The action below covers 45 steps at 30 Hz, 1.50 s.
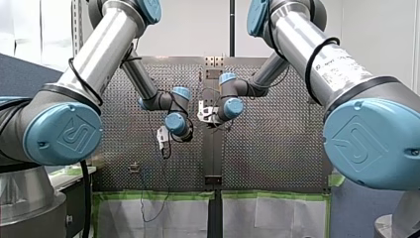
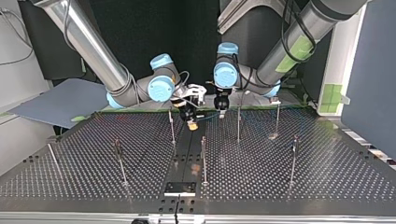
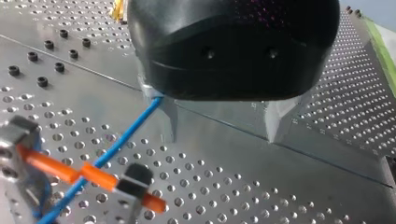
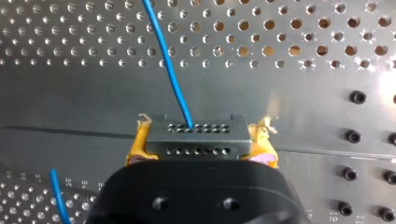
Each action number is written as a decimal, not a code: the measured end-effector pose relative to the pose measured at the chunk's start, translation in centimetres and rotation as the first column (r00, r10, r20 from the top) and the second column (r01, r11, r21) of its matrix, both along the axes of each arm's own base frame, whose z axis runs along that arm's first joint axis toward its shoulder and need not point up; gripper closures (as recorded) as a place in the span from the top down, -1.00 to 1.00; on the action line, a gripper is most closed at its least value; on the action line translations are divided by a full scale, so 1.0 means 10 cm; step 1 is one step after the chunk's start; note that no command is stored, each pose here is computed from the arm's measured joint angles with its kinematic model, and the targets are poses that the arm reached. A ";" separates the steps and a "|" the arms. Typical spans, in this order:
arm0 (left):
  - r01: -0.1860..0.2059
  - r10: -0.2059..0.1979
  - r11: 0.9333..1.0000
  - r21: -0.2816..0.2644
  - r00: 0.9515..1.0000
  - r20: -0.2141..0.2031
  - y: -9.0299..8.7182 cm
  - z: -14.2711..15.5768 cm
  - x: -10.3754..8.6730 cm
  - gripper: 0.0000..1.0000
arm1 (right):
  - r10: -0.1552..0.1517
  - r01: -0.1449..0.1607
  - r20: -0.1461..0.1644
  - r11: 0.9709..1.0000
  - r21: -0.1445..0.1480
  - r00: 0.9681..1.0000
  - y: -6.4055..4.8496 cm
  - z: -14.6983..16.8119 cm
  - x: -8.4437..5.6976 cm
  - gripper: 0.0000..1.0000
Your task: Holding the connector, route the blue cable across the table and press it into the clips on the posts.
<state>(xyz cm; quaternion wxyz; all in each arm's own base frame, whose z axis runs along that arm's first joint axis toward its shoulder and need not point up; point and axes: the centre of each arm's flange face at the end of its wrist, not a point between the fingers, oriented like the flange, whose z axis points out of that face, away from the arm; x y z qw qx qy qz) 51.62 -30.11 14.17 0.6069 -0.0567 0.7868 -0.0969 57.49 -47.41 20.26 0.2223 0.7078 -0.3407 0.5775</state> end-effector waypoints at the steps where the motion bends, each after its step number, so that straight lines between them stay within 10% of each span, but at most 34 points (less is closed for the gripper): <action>1: 0.000 0.000 1.000 -0.001 1.000 0.001 0.00 0.00 0.00 -0.63 | 0.000 0.000 0.000 1.000 0.000 1.000 0.00 0.00 0.00 -1.00; 3: -0.003 0.003 1.000 -0.005 1.000 0.004 -0.01 0.02 0.01 -1.00 | 0.000 0.000 0.000 1.000 0.000 1.000 0.00 0.00 0.00 -1.00; 19: -0.053 0.056 0.997 -0.051 0.997 0.052 -0.04 0.36 0.01 -1.00 | -0.003 0.003 -0.003 1.000 0.000 1.000 -0.03 0.12 -0.03 -1.00; 45: -0.079 0.100 0.990 -0.119 0.978 0.185 0.11 1.59 -0.21 -1.00 | -0.043 0.046 0.063 0.998 -0.045 0.997 0.10 1.56 -0.47 -1.00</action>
